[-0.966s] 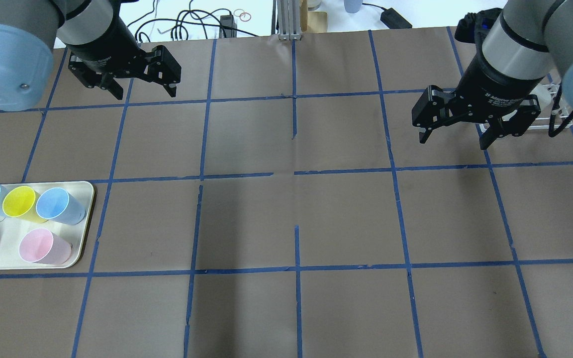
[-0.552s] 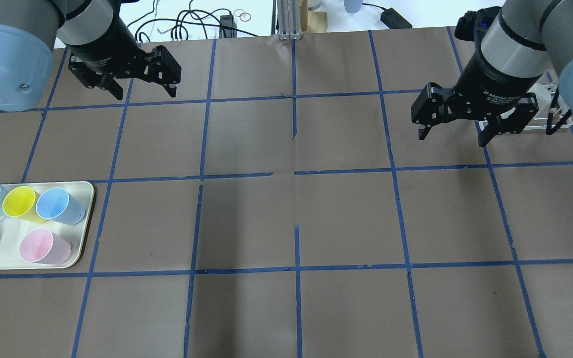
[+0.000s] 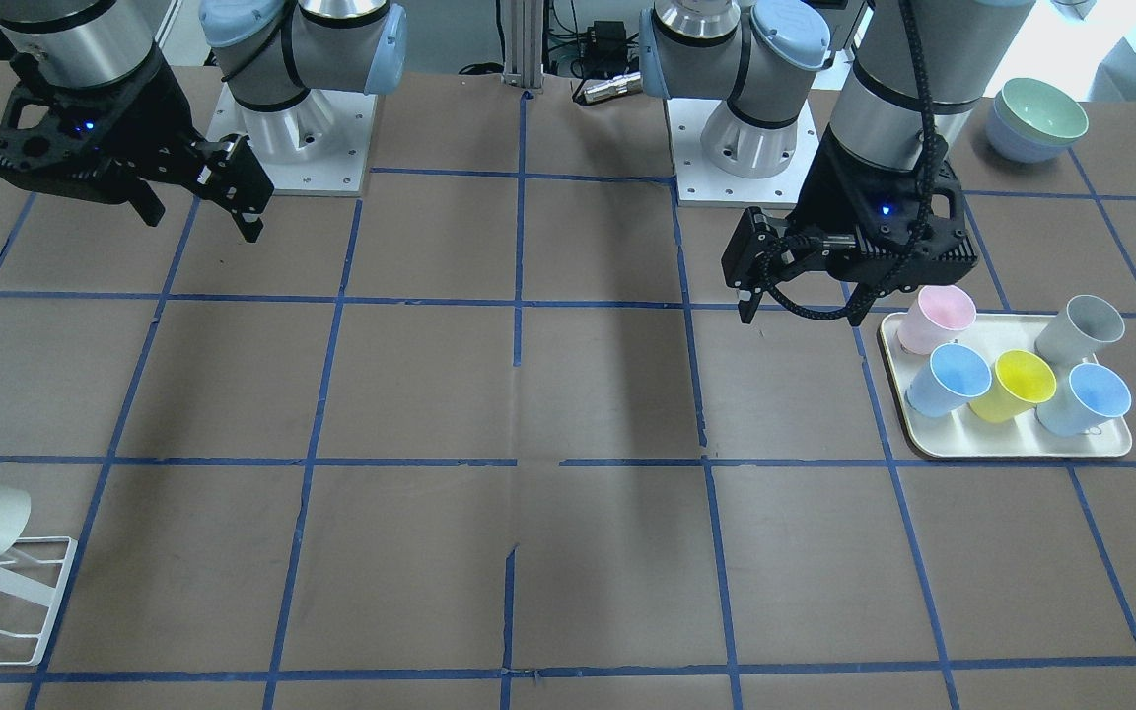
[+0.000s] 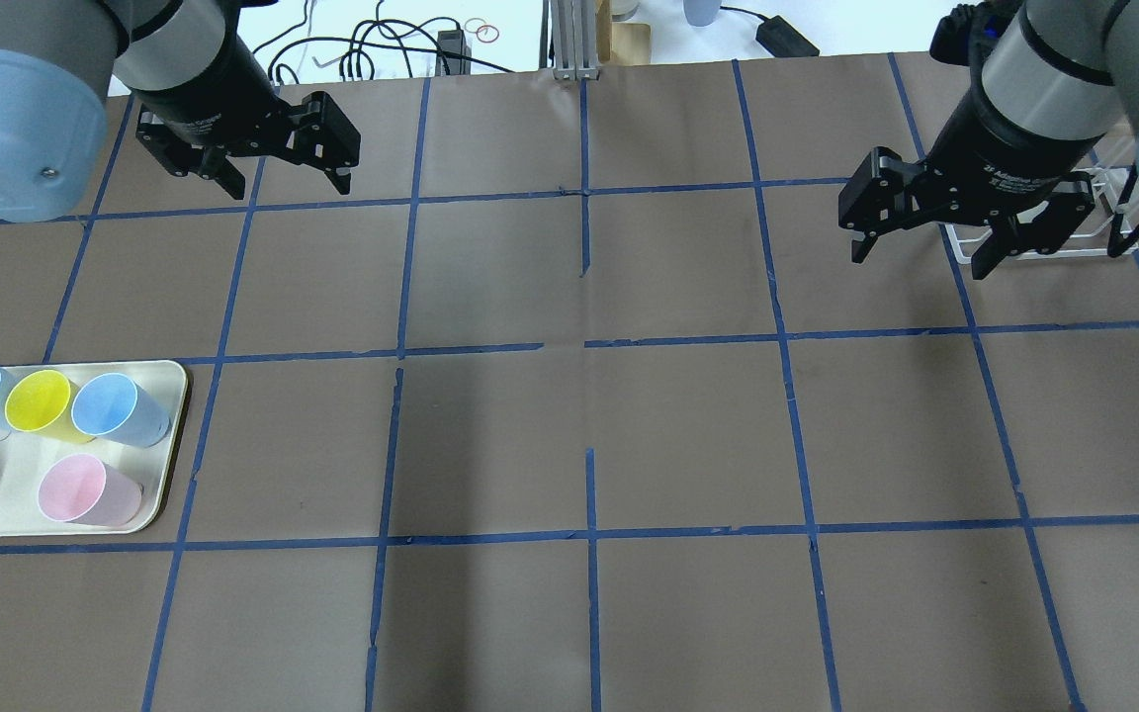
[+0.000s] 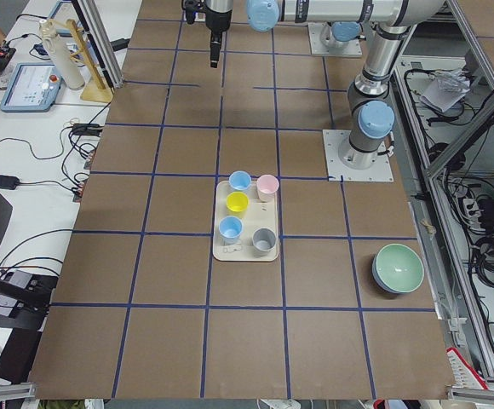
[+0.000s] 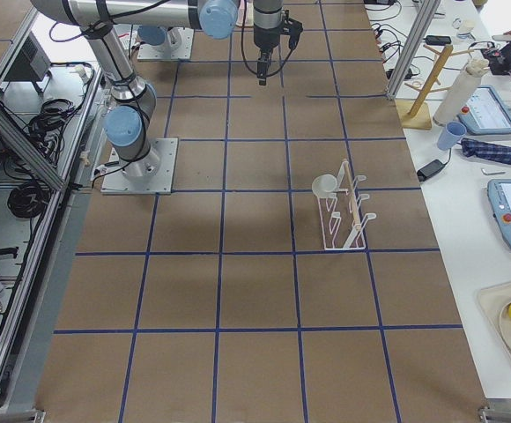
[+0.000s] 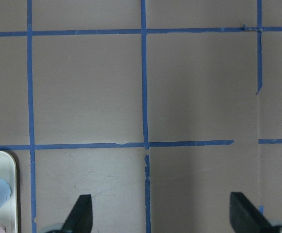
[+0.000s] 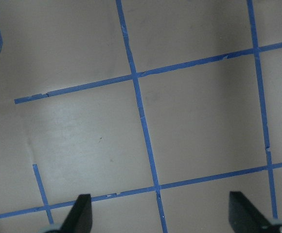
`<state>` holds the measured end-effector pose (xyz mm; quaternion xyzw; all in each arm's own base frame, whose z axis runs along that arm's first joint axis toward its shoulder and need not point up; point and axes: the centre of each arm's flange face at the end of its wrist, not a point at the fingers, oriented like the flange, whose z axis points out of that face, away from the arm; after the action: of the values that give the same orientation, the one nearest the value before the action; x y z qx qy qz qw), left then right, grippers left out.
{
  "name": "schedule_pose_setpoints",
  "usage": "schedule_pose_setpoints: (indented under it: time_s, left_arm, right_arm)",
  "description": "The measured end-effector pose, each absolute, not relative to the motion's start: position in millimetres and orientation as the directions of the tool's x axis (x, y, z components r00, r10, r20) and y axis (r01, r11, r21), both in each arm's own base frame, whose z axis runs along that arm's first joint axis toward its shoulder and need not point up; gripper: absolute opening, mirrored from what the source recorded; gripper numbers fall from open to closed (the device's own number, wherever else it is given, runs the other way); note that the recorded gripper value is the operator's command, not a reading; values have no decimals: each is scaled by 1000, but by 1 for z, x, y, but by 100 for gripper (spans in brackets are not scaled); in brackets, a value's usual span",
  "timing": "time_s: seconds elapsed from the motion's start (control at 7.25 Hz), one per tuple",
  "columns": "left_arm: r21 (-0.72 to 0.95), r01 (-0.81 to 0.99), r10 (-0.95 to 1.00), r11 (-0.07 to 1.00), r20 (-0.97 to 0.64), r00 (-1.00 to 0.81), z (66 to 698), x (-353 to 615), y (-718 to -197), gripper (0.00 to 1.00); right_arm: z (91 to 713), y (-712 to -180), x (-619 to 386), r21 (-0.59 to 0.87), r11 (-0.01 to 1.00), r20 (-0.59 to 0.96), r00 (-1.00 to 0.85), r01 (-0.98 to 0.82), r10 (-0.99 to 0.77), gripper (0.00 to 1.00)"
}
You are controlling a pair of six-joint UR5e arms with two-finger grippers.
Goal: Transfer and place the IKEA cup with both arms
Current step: 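Move the right gripper down onto the white cup on the wire rack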
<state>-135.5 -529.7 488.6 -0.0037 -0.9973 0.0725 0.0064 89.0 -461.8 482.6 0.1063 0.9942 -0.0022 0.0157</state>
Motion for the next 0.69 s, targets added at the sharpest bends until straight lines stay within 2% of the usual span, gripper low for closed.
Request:
schedule_pose_setpoints:
  time_s: [0.69]
  left_arm:
    - [-141, 7, 8, 990, 13, -1000, 487, -136, -529, 100]
  right_arm:
    - [476, -484, -44, -46, 991, -28, -992, 125, 124, 100]
